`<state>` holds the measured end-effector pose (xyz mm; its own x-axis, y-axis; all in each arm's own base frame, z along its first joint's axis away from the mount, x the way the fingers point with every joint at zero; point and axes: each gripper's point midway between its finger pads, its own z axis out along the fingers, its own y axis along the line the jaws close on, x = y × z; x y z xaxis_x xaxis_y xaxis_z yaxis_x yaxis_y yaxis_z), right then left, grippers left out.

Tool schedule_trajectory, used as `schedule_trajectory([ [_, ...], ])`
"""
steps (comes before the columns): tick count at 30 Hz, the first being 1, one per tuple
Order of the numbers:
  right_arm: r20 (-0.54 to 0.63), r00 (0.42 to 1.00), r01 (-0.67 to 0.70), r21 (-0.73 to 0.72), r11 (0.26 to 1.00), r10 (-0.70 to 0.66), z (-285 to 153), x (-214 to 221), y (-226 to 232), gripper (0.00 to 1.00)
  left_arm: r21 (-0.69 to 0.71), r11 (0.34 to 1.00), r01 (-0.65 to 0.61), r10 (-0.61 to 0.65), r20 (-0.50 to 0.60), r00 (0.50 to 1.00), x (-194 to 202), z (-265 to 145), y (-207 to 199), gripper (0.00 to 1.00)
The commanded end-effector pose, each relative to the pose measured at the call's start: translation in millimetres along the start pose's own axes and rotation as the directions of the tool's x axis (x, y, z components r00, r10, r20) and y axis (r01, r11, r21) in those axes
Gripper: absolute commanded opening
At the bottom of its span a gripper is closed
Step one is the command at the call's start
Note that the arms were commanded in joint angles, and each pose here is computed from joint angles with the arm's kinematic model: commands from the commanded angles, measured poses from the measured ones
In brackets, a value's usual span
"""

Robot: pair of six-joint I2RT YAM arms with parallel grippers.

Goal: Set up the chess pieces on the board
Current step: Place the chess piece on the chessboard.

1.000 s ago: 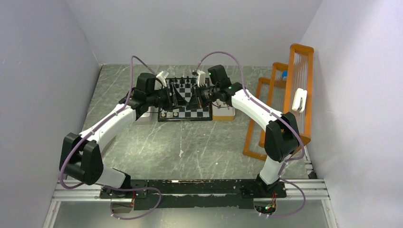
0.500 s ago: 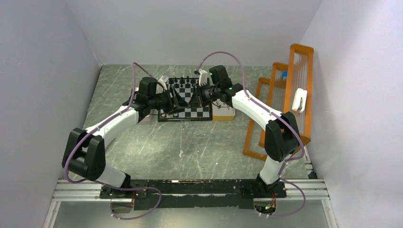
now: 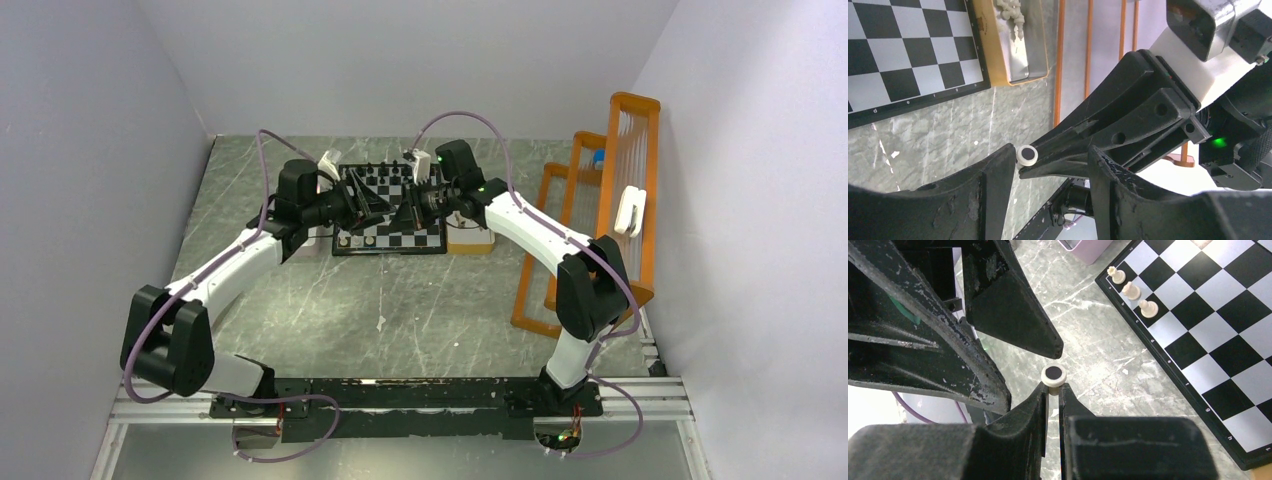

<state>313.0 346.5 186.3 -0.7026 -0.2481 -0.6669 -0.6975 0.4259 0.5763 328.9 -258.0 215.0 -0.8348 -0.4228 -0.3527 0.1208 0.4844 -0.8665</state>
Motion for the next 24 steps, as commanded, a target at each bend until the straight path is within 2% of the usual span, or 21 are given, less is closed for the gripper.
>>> schedule_trajectory([
  [1, 0.035, 0.999, 0.026, -0.038, 0.999, -0.024, -7.2, -9.0, 15.2, 0.13, -0.006, 1.0, 0.001, 0.0, 0.057, 0.998, -12.9, 0.6, 0.4, 0.59],
  [4, 0.04, 0.999, 0.024, -0.04, 0.999, -0.023, -7.5, -10.8, 17.1, 0.13, -0.008, 1.0, 0.013, -0.013, 0.049, 0.999, -10.6, 3.8, 5.5, 0.56],
  [10, 0.059, 0.998, 0.033, -0.009, 0.999, -0.033, -9.7, -16.3, 15.9, 0.14, -0.04, 0.999, 0.029, -0.027, 0.052, 0.998, -10.3, 7.1, 14.9, 0.58],
  [17, 0.096, 0.995, 0.015, 0.004, 1.0, -0.016, -6.0, -27.0, 12.8, 0.14, -0.043, 0.998, 0.056, -0.054, 0.042, 0.998, -6.8, 11.2, 21.1, 0.55],
  [24, 0.099, 0.995, 0.001, 0.009, 1.0, -0.001, -0.8, -30.2, 7.9, 0.14, -0.058, 0.995, 0.077, -0.075, 0.031, 0.997, -0.5, 14.0, 32.1, 0.47],
])
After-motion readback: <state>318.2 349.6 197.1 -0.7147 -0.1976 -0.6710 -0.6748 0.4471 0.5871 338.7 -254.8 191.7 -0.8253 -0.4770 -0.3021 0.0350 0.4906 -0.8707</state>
